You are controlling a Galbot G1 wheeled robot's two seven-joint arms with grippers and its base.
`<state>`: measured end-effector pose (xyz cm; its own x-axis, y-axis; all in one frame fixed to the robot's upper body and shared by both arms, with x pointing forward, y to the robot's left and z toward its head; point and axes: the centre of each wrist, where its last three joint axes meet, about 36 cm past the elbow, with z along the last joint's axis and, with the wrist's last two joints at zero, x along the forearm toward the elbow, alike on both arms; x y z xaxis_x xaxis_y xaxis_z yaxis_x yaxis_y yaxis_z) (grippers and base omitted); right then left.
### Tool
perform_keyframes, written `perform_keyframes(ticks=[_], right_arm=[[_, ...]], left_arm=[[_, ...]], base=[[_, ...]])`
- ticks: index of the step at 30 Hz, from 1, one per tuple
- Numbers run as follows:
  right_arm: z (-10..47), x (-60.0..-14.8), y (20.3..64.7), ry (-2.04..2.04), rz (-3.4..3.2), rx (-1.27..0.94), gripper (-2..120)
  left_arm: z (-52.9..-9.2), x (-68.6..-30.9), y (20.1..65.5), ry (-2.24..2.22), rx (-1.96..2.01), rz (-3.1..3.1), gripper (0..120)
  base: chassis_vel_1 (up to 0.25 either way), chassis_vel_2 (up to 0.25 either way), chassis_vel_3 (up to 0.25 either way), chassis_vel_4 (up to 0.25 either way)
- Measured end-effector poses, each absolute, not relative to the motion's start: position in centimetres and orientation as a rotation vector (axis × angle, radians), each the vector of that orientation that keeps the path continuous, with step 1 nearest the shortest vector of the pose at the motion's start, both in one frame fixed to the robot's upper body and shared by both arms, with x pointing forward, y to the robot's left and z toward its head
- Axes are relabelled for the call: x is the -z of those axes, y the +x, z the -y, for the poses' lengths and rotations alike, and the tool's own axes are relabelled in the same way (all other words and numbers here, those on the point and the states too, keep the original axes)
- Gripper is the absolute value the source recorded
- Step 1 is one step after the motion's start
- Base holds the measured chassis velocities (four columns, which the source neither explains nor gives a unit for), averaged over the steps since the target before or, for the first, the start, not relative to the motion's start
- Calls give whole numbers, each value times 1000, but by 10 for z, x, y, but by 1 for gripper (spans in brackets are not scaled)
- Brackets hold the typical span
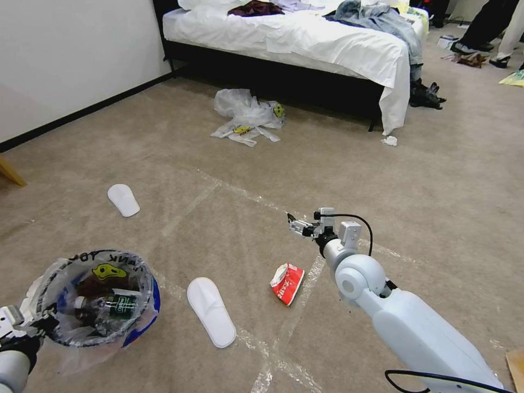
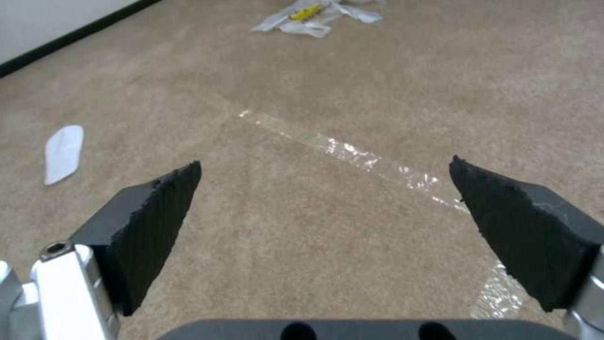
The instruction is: Pick up the trash bin and place the garbage on the floor into it.
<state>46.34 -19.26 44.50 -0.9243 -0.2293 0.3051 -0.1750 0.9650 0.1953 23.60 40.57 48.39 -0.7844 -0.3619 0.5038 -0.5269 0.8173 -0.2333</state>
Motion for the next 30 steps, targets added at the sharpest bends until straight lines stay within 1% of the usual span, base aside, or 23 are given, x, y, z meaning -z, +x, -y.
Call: perform_keyframes(ticks=[6, 9, 11, 16, 18, 21, 22, 23, 26, 27, 28, 30], right_arm=[[190, -449, 466, 263, 2763, 244, 100], [181, -452, 472, 243, 2687, 301, 100], [171, -455, 480, 225, 2584, 376, 100], [150, -451, 491, 197, 2439, 456, 100], [129, -442, 505, 147, 2309, 505, 100], [122, -434, 510, 107, 2262, 507, 100], [119, -424, 513, 56, 2229, 501, 100], [119, -424, 513, 56, 2229, 501, 100], [122, -395, 512, -50, 2172, 461, 100], [122, -395, 512, -50, 2172, 461, 100], [127, -380, 510, -91, 2152, 445, 100], [130, -371, 510, -112, 2137, 439, 100]], left_arm=[[-406, -483, 237, 664, -505, 2555, 1], [-407, -483, 236, 671, -503, 2554, 1], [-407, -483, 235, 675, -504, 2549, 1], [-407, -482, 233, 681, -500, 2544, 1], [-407, -481, 232, 688, -501, 2541, 1], [-407, -480, 231, 692, -500, 2539, 1], [-407, -480, 231, 695, -497, 2538, 1], [-407, -480, 231, 695, -497, 2538, 1], [-407, -479, 231, 700, -495, 2538, 1], [-407, -479, 231, 700, -495, 2538, 1], [-407, -479, 232, 701, -495, 2538, 1], [-407, -478, 232, 701, -496, 2537, 1]], base=[[0, 0, 0, 0], [0, 0, 0, 0], [0, 0, 0, 0], [0, 0, 0, 0], [0, 0, 0, 0], [0, 0, 0, 0], [0, 0, 0, 0], [0, 0, 0, 0], [0, 0, 0, 0], [0, 0, 0, 0], [0, 0, 0, 0], [0, 0, 0, 0]])
